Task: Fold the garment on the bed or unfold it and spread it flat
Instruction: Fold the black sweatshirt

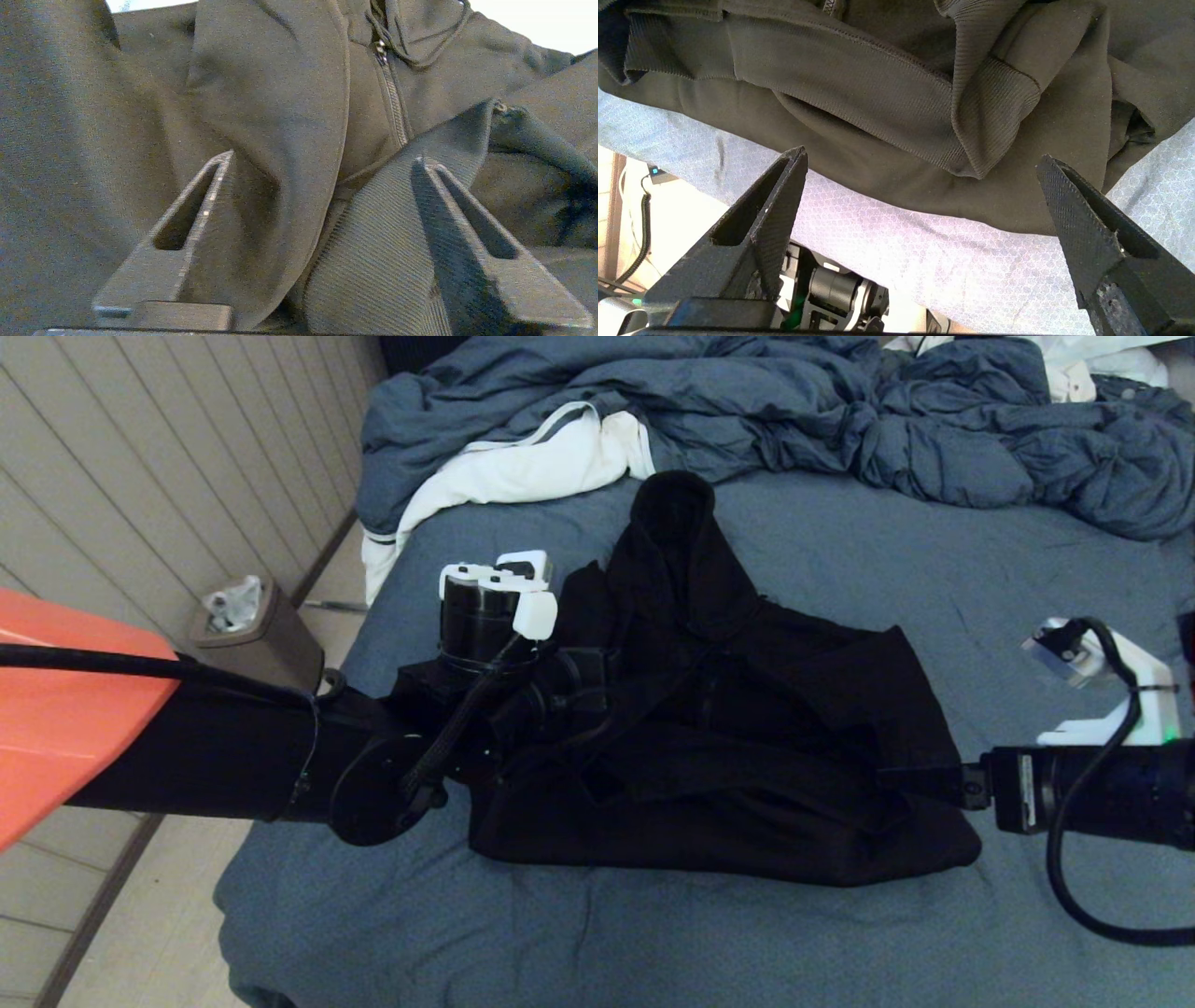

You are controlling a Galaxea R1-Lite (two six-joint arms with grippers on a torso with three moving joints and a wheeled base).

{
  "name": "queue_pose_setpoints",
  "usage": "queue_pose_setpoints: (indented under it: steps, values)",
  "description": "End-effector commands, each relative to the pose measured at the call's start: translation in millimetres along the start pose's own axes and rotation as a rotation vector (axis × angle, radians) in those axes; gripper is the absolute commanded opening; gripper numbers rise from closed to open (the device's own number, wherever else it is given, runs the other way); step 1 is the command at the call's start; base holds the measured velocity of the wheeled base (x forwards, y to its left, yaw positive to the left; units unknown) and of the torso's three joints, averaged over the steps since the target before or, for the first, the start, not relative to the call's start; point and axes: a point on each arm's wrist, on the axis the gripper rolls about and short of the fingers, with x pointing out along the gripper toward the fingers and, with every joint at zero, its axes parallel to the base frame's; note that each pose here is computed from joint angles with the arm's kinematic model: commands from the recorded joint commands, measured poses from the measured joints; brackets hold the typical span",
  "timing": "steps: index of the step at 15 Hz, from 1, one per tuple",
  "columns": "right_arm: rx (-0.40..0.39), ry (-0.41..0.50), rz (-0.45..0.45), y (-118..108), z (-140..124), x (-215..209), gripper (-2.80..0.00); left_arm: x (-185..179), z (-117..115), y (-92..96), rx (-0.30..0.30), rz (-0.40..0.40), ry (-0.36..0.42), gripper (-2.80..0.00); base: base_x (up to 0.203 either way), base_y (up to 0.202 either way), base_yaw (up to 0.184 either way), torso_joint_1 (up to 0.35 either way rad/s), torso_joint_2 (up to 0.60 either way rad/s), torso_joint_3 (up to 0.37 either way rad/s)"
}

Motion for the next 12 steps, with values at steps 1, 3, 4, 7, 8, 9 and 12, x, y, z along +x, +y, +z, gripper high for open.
queue_pose_setpoints:
  steps: [1, 3, 4, 7, 8, 9, 12]
  values:
    - [0.0, -0.001, 0.001, 0.1, -0.1, -0.5, 0.0, -1.1, 0.0, -0.3, -0.001, 0.0, -0.001, 0.0, 0.0, 0.0, 0.0, 0.0, 0.0, 0.0]
    - [0.001, 0.002, 0.003, 0.0, -1.2, -0.1, 0.0, -3.9, 8.7, -1.5, -0.008, -0.003, -0.021, 0.0, 0.0, 0.0, 0.0, 0.0, 0.0, 0.0]
    - [0.003, 0.006, 0.002, -0.2, -2.1, 0.1, 0.0, -3.2, 18.1, -4.1, -0.016, -0.009, -0.043, 0.0, 0.0, 0.0, 0.0, 0.0, 0.0, 0.0]
    - [0.006, 0.004, 0.011, 1.0, -4.7, -2.7, 0.0, 16.1, 52.2, -19.5, -0.041, -0.021, -0.11, 0.0, 0.0, 0.0, 0.0, 0.0, 0.0, 0.0]
    - [0.006, -0.002, 0.011, 1.4, -5.1, -5.0, 0.0, 32.6, 52.5, -25.1, -0.041, -0.006, -0.11, 0.0, 0.0, 0.0, 0.0, 0.0, 0.0, 0.0]
    - [0.007, -0.004, 0.011, 1.2, -6.0, -6.4, 0.0, 52.4, 42.5, -29.0, -0.034, 0.021, -0.095, 0.0, 0.0, 0.0, 0.0, 0.0, 0.0, 0.0]
    - [0.012, 0.003, 0.016, 0.8, -10.9, -8.1, 0.0, 96.2, 5.8, -36.2, 0.007, 0.091, -0.051, 0.0, 0.0, 0.0, 0.0, 0.0, 0.0, 0.0]
